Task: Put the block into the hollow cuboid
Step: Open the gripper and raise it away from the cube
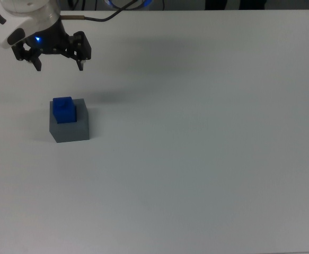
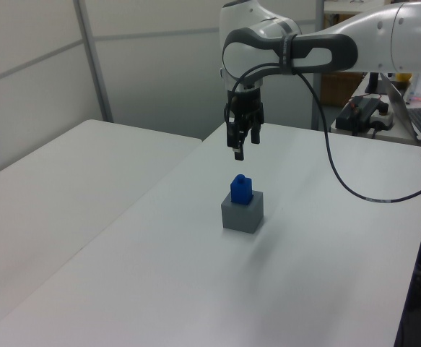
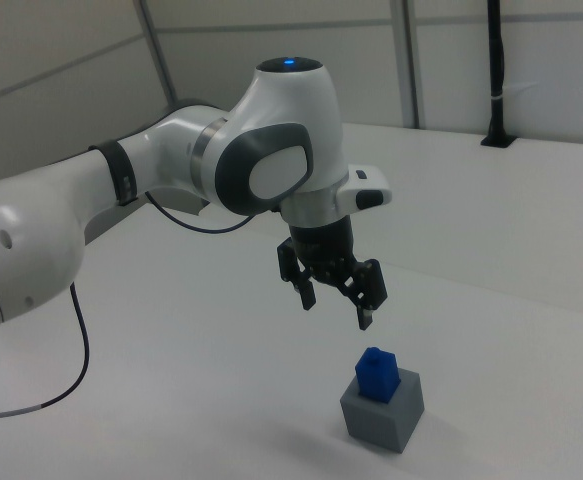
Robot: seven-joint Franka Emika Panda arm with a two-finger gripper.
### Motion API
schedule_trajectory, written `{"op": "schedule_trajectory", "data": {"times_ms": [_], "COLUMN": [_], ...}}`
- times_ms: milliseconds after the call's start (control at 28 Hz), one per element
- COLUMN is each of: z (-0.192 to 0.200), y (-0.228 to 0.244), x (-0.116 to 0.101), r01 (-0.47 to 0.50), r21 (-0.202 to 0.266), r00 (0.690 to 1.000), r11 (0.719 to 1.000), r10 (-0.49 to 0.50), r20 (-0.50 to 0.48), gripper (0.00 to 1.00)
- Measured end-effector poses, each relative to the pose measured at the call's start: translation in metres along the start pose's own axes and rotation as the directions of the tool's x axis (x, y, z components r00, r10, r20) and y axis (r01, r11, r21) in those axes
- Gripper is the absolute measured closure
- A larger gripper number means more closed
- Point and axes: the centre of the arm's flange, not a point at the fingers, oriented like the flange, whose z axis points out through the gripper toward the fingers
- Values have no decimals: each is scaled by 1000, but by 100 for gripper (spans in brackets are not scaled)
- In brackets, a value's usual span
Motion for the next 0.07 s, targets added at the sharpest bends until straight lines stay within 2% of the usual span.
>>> {"op": "schedule_trajectory", "data": {"times_ms": [71], "z": [-1], "y": [1], "x": [0], "r01": [-2], "r21": [-1], "r00": [1000], "r11": [1000], "r10": [2], "r20": [-1], "gripper": [0]}}
